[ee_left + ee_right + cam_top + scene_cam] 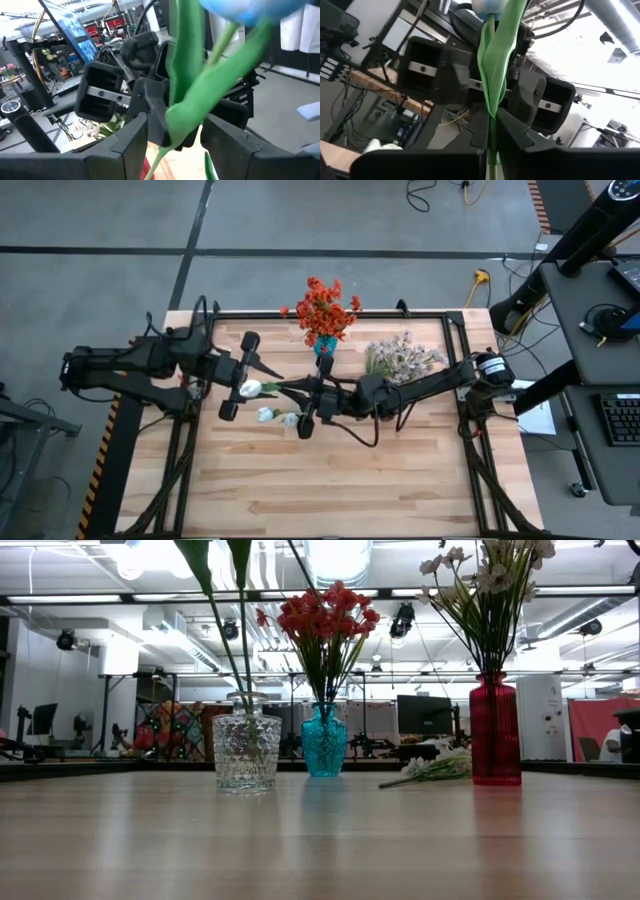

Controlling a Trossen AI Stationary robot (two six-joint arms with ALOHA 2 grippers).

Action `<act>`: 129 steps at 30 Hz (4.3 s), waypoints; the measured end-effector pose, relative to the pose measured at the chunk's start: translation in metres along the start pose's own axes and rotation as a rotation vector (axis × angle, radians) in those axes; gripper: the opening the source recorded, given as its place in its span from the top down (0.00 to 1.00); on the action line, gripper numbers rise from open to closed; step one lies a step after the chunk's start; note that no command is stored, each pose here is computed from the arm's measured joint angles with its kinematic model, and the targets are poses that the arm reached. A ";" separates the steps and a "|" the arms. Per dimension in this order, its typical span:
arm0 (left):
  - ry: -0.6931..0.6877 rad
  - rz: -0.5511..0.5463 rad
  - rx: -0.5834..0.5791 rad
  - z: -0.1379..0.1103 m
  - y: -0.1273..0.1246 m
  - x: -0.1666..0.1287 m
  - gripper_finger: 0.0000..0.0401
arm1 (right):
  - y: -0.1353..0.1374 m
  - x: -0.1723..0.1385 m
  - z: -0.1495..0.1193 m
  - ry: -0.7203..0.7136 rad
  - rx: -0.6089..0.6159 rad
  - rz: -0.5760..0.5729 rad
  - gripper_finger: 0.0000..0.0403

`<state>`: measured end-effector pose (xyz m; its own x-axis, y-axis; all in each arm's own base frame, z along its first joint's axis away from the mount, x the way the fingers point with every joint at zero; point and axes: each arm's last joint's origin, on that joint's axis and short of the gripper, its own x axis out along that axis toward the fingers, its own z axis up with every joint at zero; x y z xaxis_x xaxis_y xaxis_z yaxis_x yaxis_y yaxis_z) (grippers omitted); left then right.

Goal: Sort flowers into vase by color
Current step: Put the white flower into the transparent vase

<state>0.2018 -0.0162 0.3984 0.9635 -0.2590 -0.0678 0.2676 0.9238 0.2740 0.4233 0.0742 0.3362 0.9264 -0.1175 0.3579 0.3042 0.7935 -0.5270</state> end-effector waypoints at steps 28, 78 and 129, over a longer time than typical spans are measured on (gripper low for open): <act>-0.039 0.043 -0.007 0.005 0.002 -0.002 0.98 | -0.001 -0.001 0.000 0.089 0.047 -0.099 0.60; 0.245 0.092 -0.194 -0.026 -0.001 0.010 1.00 | -0.011 -0.040 0.074 0.459 -0.070 -0.411 0.50; 0.329 0.080 -0.243 -0.056 -0.006 0.027 0.76 | -0.008 -0.046 0.078 0.537 -0.115 -0.454 0.50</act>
<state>0.2264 -0.0132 0.3406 0.9220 -0.1164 -0.3692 0.1482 0.9872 0.0589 0.3609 0.1197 0.3846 0.6753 -0.7226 0.1478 0.6797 0.5319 -0.5050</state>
